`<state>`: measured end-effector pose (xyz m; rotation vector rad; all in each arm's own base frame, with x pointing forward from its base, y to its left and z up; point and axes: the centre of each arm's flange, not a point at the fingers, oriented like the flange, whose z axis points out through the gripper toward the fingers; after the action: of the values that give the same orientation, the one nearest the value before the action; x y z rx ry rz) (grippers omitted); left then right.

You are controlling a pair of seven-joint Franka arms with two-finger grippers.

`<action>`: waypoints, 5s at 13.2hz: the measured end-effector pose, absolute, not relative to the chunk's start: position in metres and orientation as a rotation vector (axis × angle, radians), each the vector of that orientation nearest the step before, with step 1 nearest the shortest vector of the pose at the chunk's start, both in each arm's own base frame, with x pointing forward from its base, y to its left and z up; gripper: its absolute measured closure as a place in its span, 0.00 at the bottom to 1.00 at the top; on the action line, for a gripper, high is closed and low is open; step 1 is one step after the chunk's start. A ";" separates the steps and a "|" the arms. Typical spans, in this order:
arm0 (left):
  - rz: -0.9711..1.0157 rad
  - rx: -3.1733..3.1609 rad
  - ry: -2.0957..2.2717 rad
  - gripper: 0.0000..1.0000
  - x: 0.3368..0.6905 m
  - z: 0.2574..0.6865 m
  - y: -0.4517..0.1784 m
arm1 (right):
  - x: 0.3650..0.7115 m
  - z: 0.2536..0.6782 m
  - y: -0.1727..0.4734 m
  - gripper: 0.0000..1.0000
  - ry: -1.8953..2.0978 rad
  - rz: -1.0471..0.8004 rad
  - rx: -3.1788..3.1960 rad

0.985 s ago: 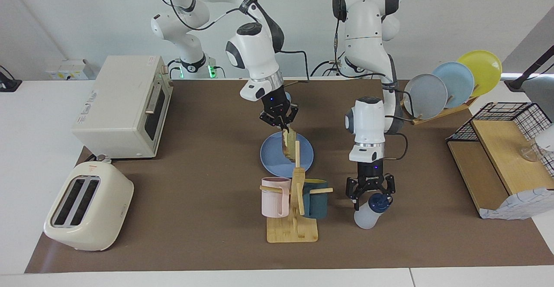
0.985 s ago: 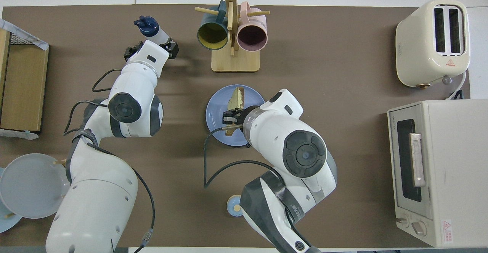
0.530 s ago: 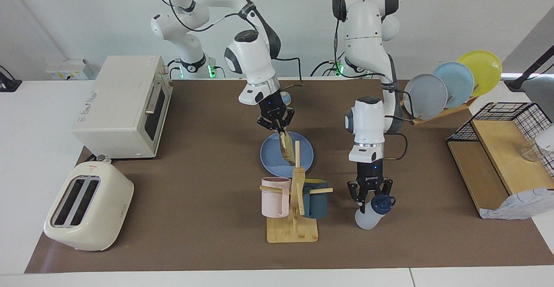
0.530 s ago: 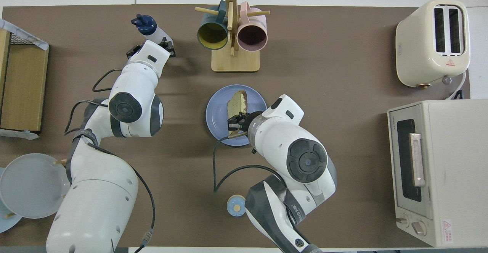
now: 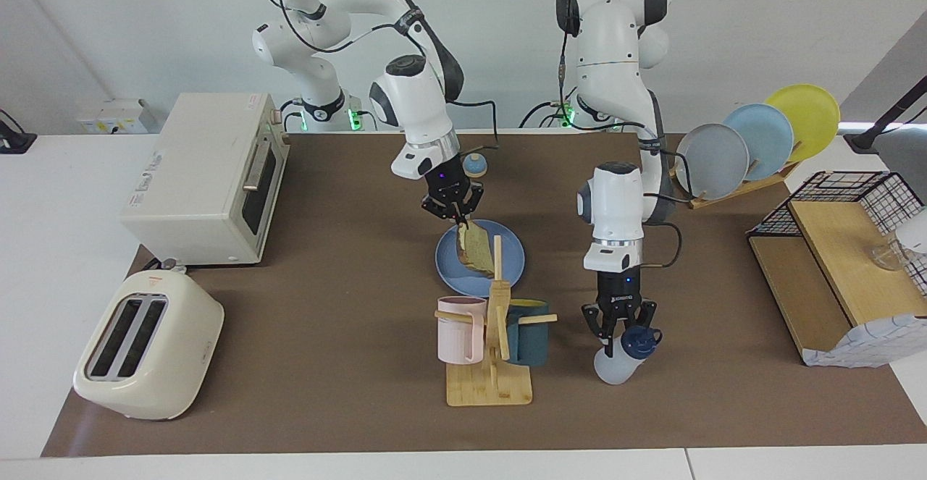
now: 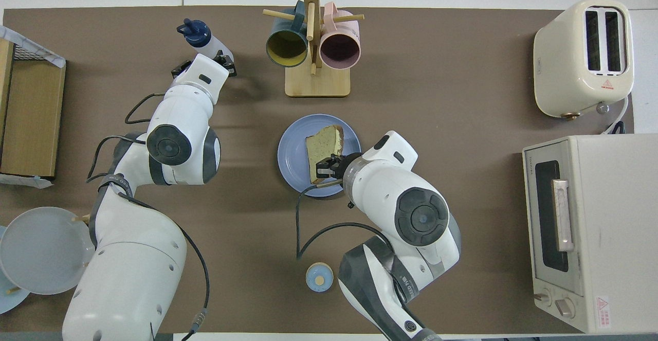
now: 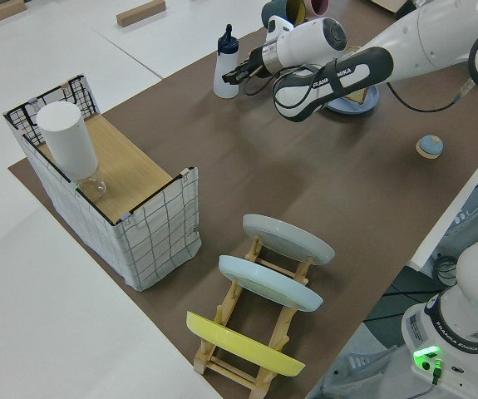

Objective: Put bread on plate and add seasoning

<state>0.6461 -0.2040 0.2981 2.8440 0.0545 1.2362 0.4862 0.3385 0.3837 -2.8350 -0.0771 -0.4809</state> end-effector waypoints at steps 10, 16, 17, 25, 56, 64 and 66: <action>1.069 2.946 -0.061 0.64 0.671 0.366 -0.171 | 0.478 0.393 0.334 0.00 -0.131 -0.379 -2.892; 0.845 2.966 -0.370 0.64 0.653 0.439 -0.156 | 0.495 0.448 0.347 0.00 -0.235 -0.281 -2.932; 0.785 2.960 -0.463 0.64 0.647 0.455 -0.150 | 0.500 0.463 0.351 0.00 -0.242 -0.259 -2.939; 0.297 2.743 -1.179 0.64 0.558 0.556 -0.115 | 0.532 0.538 0.345 0.00 0.002 0.049 -2.719; 0.019 2.300 -1.918 0.64 0.426 0.544 -0.204 | 0.482 0.596 0.413 0.61 0.364 0.159 -2.386; 0.020 2.303 -1.917 0.64 0.426 0.544 -0.203 | 0.480 0.598 0.411 0.98 0.364 0.158 -2.385; 0.020 2.304 -1.918 0.64 0.426 0.544 -0.202 | 0.480 0.599 0.411 0.98 0.363 0.157 -2.385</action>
<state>0.4264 -0.2025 0.5436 2.3040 -1.9180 0.0195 0.4801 0.4109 0.5986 -2.3847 0.3631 0.1571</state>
